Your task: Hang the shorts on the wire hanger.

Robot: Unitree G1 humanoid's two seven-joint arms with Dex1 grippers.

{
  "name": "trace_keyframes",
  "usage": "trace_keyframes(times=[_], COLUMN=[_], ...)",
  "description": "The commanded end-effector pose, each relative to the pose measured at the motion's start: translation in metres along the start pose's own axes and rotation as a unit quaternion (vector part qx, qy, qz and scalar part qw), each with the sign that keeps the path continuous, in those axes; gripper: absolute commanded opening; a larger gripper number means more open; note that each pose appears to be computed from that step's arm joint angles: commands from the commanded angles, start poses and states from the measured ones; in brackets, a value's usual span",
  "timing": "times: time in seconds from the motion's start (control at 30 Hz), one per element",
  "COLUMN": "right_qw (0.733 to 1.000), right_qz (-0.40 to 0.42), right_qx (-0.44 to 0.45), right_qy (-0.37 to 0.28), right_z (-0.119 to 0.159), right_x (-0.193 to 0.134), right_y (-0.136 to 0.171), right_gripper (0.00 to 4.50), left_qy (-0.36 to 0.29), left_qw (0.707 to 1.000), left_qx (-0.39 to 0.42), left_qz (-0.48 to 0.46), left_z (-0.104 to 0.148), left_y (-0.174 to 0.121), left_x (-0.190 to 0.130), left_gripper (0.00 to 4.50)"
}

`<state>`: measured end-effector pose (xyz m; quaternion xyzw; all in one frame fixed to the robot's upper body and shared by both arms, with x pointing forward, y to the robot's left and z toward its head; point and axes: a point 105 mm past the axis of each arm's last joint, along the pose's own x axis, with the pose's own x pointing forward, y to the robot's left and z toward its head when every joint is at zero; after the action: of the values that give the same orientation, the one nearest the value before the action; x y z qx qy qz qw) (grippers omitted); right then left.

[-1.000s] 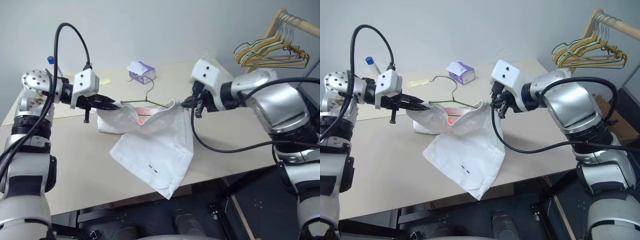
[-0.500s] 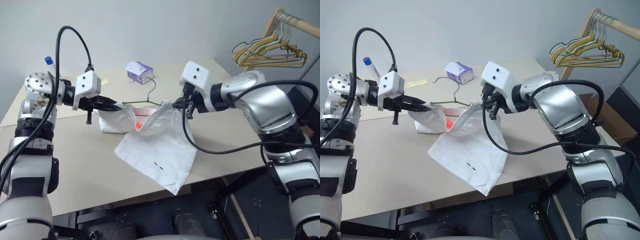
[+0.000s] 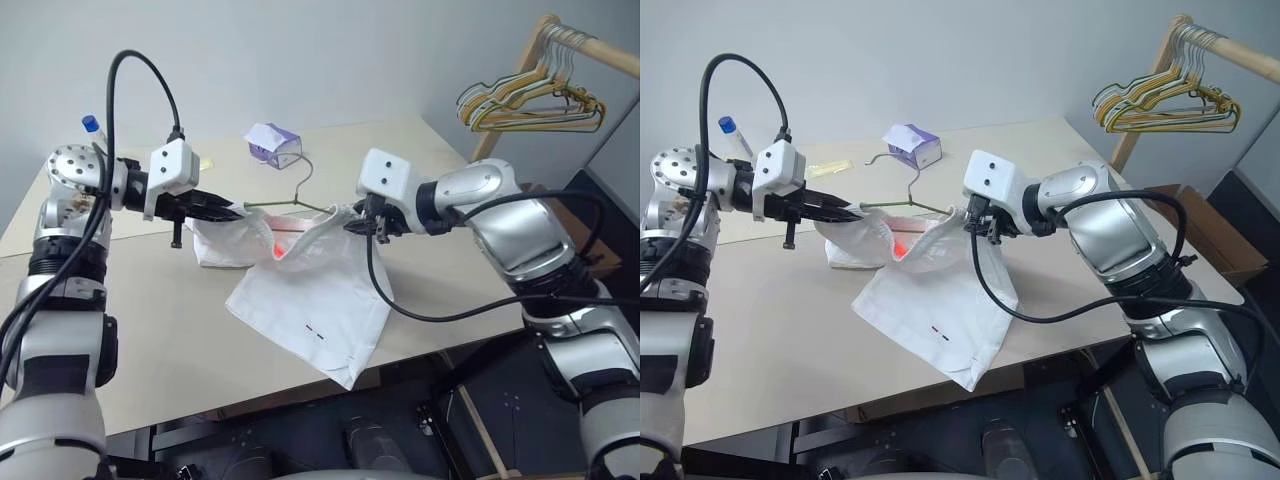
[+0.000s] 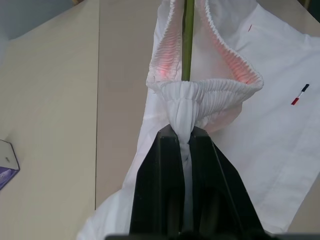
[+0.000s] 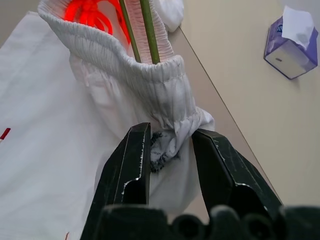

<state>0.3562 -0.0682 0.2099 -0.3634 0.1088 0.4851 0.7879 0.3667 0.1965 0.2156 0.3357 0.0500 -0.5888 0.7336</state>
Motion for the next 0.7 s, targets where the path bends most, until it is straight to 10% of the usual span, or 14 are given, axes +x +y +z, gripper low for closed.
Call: trace_keyframes(times=[0.03,0.27,0.47,0.7], right_qw=[1.000,0.999,0.998,0.998], right_qz=[-0.005,0.029,0.034,0.028], right_qx=[-0.006,0.012,0.039,0.043], right_qy=[-0.028,-0.039,-0.034,-0.038], right_z=[0.009,0.009,0.003,-0.001], right_x=[-0.003,0.004,0.006,0.005], right_y=[-0.004,0.003,0.002,0.002], right_gripper=[1.66,1.66,0.05,0.05], left_qy=[-0.036,-0.036,-0.040,-0.052], left_qw=[0.999,0.999,0.999,0.998], left_qx=[0.027,0.030,0.029,0.017], left_qz=[0.009,0.008,0.013,0.028], left_z=[0.019,0.020,0.021,0.019], left_y=[0.004,0.005,0.006,0.009], left_x=[-0.006,-0.005,-0.007,-0.007], left_gripper=[0.00,0.00,0.00,0.00])
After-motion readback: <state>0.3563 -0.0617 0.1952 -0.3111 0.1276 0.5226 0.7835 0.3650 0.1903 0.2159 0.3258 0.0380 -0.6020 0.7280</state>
